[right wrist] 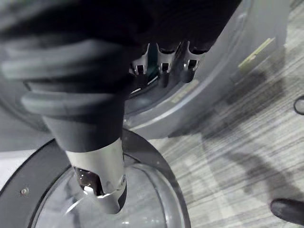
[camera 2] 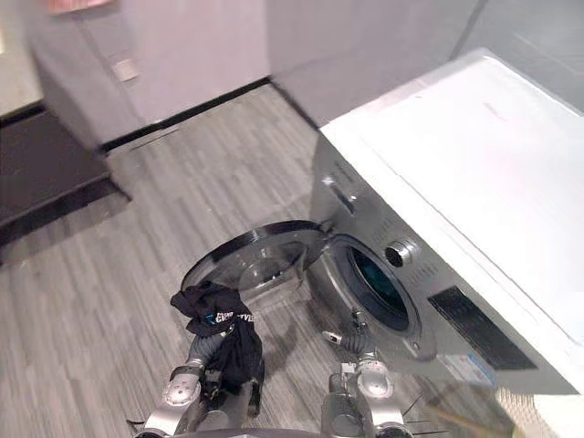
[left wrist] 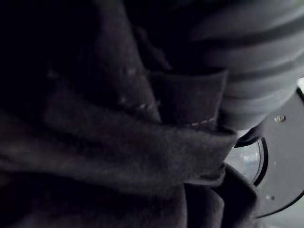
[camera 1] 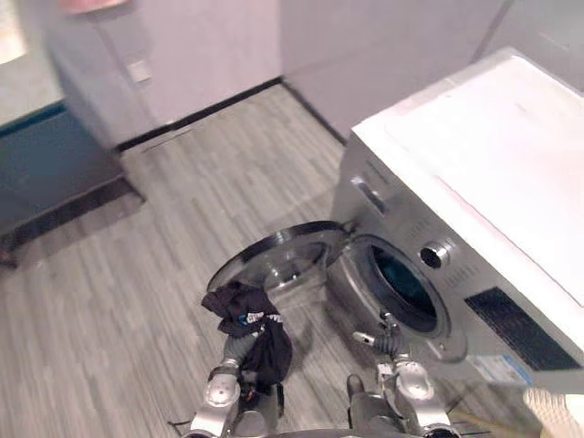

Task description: Pick up the laundry basket with both hands and put the clothes into the washing machine.

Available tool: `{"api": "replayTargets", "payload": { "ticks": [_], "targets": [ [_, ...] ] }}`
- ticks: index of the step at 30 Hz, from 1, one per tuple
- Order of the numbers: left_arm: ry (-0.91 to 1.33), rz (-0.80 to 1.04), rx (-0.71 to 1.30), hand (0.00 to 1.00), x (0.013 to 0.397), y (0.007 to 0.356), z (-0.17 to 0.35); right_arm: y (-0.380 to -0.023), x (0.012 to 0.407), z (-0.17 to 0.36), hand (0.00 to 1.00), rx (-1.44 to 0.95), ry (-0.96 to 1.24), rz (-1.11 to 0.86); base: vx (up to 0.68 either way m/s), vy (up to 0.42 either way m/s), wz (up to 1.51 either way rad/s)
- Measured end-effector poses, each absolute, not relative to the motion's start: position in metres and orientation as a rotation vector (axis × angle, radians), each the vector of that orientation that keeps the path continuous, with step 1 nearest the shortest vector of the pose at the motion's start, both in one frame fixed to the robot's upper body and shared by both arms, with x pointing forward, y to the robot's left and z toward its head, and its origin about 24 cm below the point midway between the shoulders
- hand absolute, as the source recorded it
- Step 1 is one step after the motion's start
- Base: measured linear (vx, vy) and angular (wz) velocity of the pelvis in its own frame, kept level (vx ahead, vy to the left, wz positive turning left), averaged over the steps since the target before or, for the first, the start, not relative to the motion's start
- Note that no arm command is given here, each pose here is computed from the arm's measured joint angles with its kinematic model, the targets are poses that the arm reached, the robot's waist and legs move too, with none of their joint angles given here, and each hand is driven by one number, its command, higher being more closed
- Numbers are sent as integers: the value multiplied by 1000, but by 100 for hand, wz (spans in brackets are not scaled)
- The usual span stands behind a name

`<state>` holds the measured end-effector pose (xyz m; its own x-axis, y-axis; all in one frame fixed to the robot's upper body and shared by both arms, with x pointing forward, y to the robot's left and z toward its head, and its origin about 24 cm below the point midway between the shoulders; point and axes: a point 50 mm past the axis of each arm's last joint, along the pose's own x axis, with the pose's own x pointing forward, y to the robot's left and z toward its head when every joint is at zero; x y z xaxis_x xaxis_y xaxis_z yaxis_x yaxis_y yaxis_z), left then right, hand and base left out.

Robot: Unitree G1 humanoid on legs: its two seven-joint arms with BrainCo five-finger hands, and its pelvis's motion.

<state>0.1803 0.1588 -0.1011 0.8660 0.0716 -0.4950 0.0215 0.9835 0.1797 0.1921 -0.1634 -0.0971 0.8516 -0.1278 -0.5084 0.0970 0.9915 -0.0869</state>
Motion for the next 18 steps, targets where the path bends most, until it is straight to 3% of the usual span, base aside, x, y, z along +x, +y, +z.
{"api": "replayTargets", "payload": {
  "ticks": [6, 13, 18],
  "targets": [
    [449, 71, 189, 100, 192, 172, -86, -161, 196, -99, 0, -84, 554, -91, 50, 30, -158],
    [460, 51, 173, 100, 189, 167, -89, -180, 177, -108, 0, -127, 605, -122, 49, -147, -71],
    [483, 19, 163, 100, 182, 156, -93, -197, 171, -109, 0, -133, 622, -190, 107, 41, -80]
  ]
}}
